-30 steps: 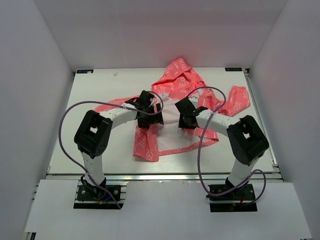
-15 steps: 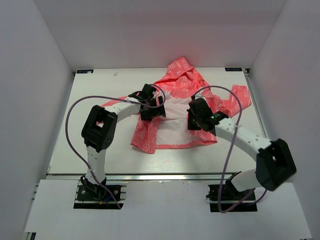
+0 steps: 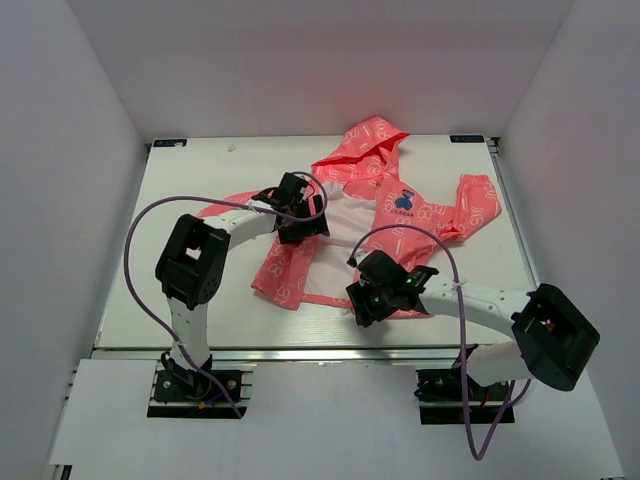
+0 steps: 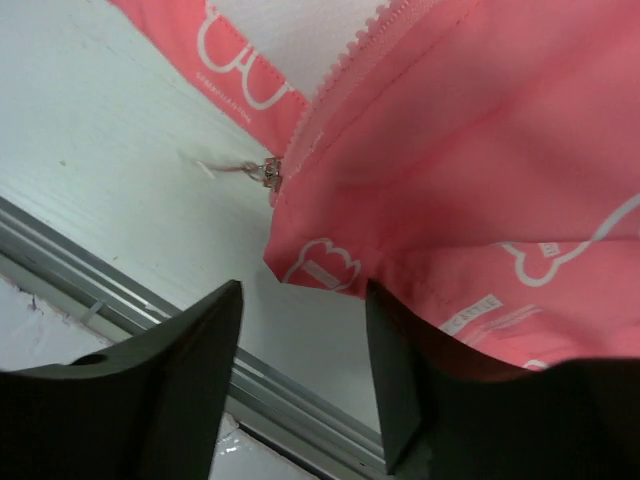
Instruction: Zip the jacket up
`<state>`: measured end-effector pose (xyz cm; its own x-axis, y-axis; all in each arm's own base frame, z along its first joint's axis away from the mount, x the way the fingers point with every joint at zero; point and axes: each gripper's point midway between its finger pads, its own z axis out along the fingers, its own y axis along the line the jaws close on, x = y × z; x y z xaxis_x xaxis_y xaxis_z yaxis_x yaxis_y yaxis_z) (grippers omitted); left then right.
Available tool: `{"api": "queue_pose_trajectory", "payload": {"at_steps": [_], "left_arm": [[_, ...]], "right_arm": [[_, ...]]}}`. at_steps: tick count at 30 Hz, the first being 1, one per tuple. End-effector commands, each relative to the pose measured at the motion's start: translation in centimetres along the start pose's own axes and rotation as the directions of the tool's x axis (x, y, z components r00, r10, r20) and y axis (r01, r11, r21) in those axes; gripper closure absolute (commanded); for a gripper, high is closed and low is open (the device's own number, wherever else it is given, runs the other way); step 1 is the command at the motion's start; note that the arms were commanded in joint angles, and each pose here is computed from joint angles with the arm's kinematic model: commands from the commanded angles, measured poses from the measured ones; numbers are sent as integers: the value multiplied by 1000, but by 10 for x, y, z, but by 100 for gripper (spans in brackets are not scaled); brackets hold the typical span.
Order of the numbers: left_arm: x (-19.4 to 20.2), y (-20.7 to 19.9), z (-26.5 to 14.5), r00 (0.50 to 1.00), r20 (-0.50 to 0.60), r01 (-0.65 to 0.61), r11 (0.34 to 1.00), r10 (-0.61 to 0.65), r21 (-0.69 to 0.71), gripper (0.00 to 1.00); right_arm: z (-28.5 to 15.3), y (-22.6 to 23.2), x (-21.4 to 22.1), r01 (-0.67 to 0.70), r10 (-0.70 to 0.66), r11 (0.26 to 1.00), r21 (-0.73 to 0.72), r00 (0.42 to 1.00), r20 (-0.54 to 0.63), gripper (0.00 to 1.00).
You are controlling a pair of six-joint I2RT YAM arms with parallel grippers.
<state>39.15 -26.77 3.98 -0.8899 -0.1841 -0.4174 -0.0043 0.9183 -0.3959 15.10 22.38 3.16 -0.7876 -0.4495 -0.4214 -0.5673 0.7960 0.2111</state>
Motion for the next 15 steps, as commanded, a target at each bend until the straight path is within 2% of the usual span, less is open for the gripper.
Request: {"api": "queue_pose_trajectory", "payload": {"at_steps": [1, 2, 5, 11, 15], "left_arm": [[11, 9, -22, 1000, -31, -1, 1000, 1, -19, 2], [8, 5, -30, 1000, -15, -9, 1000, 8, -6, 2], [14, 8, -41, 1000, -15, -13, 1000, 12, -9, 2], [23, 14, -74, 1000, 27, -9, 1000, 9, -13, 2], [23, 16, -97, 998, 62, 1, 1000, 0, -13, 2]], "right_arm": [[-3, 11, -17, 46, -47, 999, 20, 996, 70, 40], [-8, 14, -21, 52, -53, 998, 18, 995, 90, 36], [-20, 15, -23, 1, -5, 999, 41, 993, 117, 34], [-40, 18, -31, -181, 171, 983, 35, 967, 190, 33], [-39, 9, -37, -312, 278, 942, 122, 931, 237, 34]]}}
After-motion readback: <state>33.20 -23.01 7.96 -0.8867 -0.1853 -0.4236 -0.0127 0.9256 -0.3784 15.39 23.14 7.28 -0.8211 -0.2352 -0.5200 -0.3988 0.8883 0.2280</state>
